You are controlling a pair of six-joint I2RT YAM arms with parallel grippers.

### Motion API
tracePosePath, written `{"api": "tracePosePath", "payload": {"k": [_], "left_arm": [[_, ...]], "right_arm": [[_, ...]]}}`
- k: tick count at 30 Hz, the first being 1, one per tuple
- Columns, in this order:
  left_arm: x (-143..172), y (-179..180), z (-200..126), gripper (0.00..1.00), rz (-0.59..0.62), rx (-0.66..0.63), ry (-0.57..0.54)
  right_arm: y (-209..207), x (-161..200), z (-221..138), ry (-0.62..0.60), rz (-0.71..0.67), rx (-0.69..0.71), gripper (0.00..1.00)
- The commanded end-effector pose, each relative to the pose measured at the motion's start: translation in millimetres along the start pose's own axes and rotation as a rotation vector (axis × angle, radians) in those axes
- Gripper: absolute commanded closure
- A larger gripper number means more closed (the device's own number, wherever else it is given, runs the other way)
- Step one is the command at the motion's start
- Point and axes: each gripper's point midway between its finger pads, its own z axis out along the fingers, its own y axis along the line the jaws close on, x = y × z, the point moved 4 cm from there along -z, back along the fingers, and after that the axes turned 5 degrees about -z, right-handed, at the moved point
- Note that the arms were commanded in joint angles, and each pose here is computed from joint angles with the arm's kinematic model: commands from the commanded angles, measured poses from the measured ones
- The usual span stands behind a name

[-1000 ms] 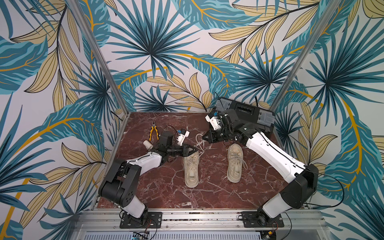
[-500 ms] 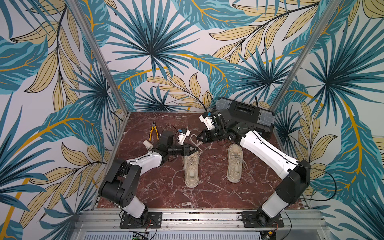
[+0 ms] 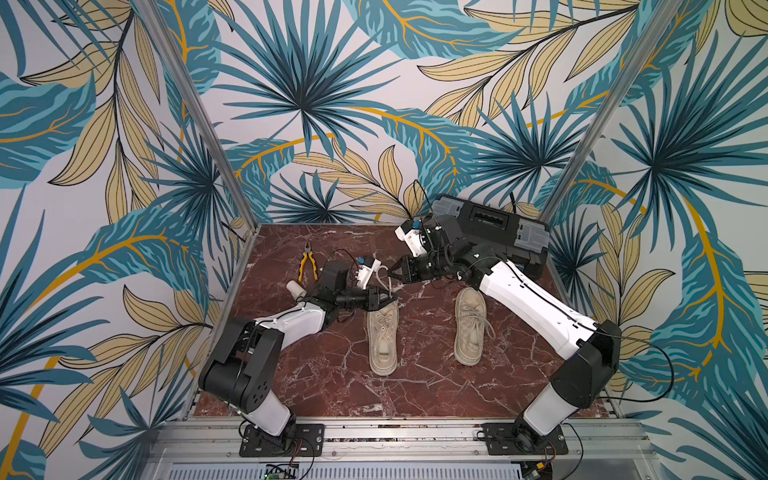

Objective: Tie the shoes
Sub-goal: Cross the shoelace with the shoelace.

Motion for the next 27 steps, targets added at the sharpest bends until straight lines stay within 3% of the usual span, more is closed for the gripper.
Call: {"api": "tracePosePath", "payload": {"k": [1, 10, 18, 21, 27], "left_arm": [[-20, -11, 4, 0.73, 0.057, 0.022, -0.037], [-20, -9, 3, 0.91, 0.058, 0.008, -0.04], [-14, -12, -2, 0.96, 0.067, 0.007, -0.037], [-13, -14, -4, 0.96, 0.071, 0.009, -0.039], [-12, -16, -6, 0.96, 0.073, 0.012, -0.038]], "right_arm": [[10, -5, -5, -0.02, -0.005, -0.031, 1.0], [0, 0, -15, -0.036, -0.035, 0.015, 1.0], [-79, 5, -33, -0.052, -0.022, 0.226, 1.0], [-99, 2, -17, -0.009, -0.056, 0.298, 1.0], [-115, -13, 42, 0.057, -0.097, 0.285, 1.0]]}}
